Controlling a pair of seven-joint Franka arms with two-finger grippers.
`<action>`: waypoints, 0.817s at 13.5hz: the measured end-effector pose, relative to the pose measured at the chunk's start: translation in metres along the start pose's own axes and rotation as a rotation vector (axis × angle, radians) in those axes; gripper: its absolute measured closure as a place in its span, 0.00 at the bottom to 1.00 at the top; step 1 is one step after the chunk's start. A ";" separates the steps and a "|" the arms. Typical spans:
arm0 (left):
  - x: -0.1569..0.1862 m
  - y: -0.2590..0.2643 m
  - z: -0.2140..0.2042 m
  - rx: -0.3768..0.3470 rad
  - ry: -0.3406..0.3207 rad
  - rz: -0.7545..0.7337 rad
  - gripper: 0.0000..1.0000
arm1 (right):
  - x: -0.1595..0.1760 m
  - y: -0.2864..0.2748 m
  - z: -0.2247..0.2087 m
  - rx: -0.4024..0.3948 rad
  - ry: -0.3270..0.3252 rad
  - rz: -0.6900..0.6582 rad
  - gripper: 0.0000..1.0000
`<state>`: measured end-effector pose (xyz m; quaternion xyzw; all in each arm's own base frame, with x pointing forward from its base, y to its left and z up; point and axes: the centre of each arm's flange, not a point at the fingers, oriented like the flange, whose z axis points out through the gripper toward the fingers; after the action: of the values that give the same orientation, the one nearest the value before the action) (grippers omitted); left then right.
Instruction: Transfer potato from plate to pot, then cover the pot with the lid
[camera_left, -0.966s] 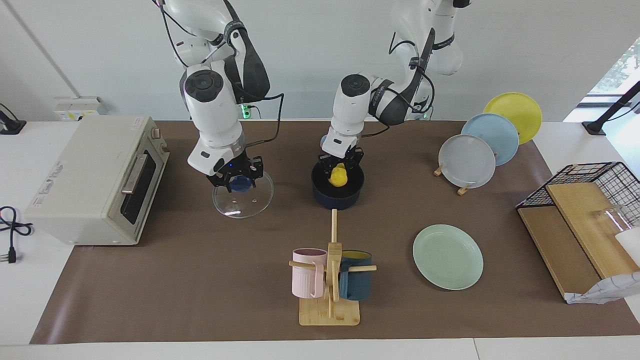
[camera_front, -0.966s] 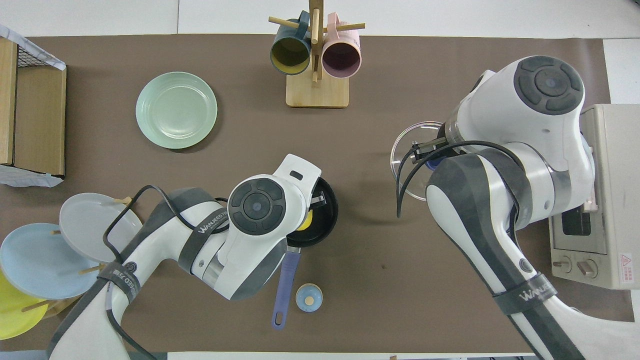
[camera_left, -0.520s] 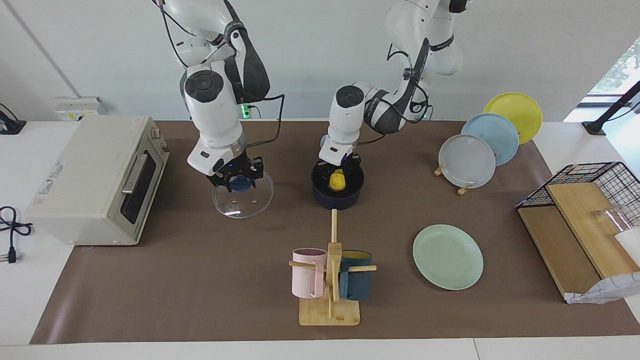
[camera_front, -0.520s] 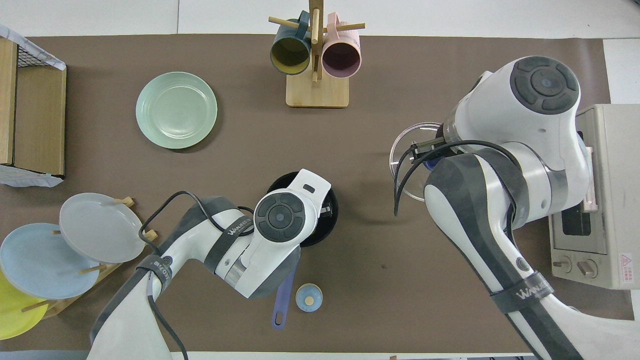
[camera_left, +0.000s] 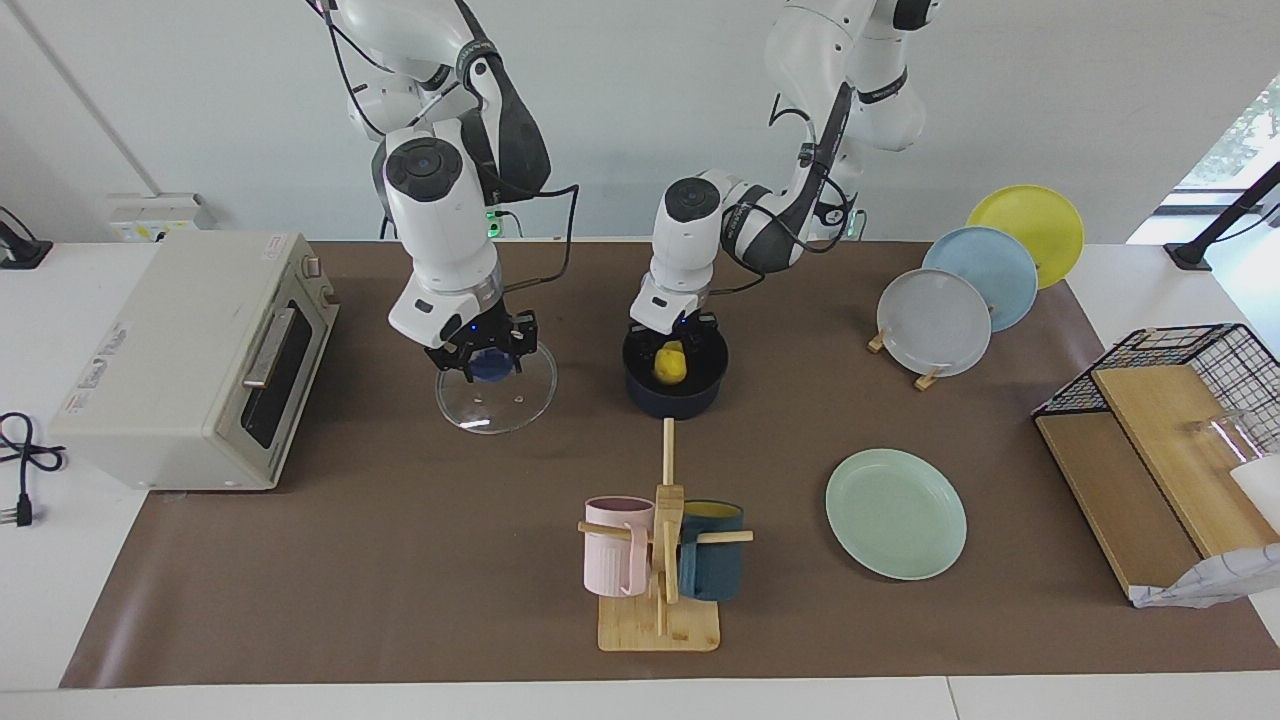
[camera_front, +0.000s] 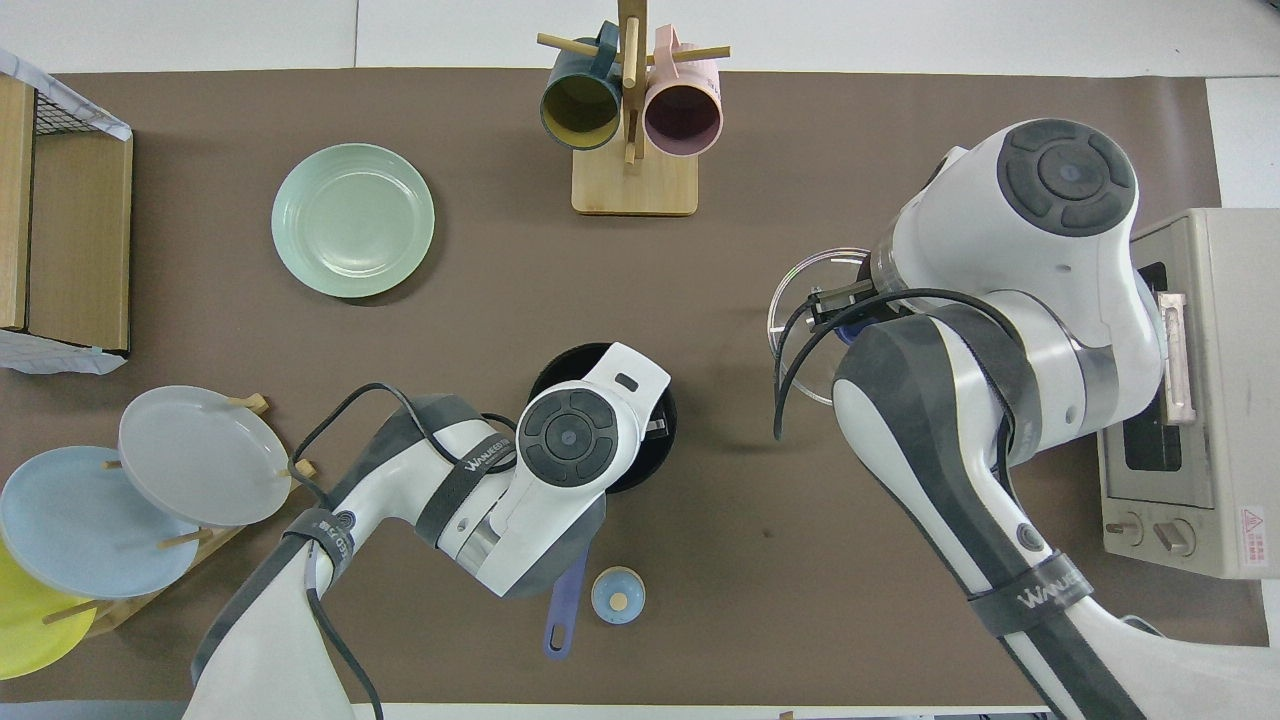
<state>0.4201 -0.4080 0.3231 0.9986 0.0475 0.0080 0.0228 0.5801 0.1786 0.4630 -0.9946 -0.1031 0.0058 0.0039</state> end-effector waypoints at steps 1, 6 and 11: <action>0.002 -0.002 -0.003 0.003 -0.001 0.012 0.07 | 0.000 0.000 -0.001 0.000 0.002 0.000 0.35; 0.059 -0.062 -0.123 0.032 -0.065 0.072 0.00 | 0.003 0.000 -0.008 0.001 0.016 0.000 0.35; 0.112 -0.219 -0.285 -0.008 -0.034 0.128 0.00 | -0.003 -0.073 -0.022 0.010 0.044 0.094 0.35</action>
<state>0.5054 -0.1667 0.5993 0.9995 -0.0170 -0.0074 0.0269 0.5625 0.2491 0.4852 -0.9983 -0.0559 -0.0152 0.0110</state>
